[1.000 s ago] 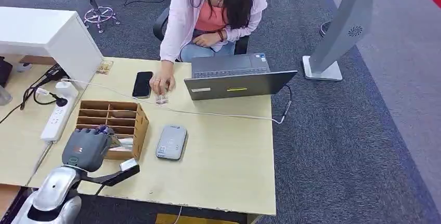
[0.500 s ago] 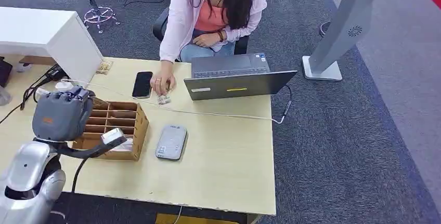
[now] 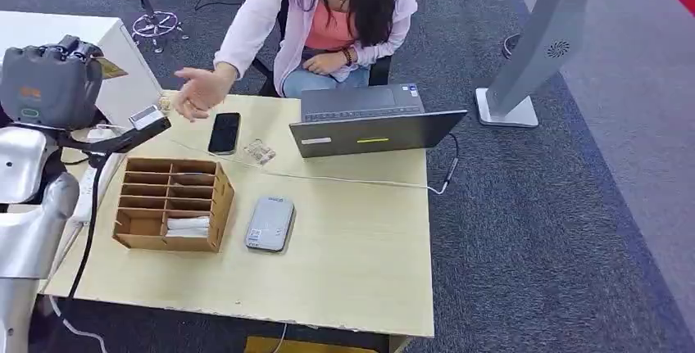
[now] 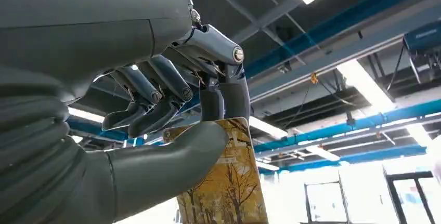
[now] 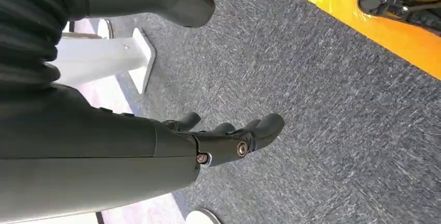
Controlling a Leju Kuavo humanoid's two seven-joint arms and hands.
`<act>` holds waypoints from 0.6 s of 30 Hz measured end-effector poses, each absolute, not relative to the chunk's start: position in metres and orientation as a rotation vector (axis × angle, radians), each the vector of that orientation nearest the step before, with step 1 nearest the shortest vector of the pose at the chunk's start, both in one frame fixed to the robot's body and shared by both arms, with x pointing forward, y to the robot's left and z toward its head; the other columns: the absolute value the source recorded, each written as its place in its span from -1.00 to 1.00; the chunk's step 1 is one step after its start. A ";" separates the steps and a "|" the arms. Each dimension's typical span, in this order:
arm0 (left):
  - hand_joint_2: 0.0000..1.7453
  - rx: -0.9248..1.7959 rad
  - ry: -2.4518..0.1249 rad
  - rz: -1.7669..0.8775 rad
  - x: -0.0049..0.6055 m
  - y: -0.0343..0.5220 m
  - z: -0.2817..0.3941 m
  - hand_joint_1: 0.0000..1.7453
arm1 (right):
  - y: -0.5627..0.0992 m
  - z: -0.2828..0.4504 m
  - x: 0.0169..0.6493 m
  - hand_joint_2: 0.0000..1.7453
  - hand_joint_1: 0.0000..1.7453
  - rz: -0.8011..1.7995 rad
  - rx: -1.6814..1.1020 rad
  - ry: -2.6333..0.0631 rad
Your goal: Pass the card to the sensor for recognition and then transmit it.
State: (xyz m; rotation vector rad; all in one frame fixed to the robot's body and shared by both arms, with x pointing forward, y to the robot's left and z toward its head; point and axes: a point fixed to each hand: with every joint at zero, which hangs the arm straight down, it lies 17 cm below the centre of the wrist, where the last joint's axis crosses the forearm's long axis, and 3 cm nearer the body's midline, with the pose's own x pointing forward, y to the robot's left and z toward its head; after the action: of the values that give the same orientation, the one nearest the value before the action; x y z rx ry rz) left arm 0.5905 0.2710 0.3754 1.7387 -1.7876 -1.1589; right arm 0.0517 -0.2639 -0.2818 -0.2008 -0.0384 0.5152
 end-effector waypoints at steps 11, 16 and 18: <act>1.00 1.699 -1.682 -1.194 0.618 0.278 0.355 1.00 | -0.265 -0.282 0.049 1.00 -1.00 0.531 -0.204 -0.023; 1.00 1.660 -1.664 -1.171 0.625 0.287 0.344 -1.00 | -0.265 -0.282 0.048 1.00 -1.00 0.530 -0.204 -0.018; 1.00 1.635 -1.656 -1.146 0.627 0.292 0.339 -1.00 | -0.265 -0.282 0.048 1.00 -1.00 0.525 -0.204 -0.018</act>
State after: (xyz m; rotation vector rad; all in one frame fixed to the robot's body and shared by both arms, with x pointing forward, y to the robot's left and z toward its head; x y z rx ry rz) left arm 0.6268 0.2920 0.3385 1.6351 -1.6564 -1.1460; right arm 0.0481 -0.2647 -0.2817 -0.2035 -0.0176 0.5252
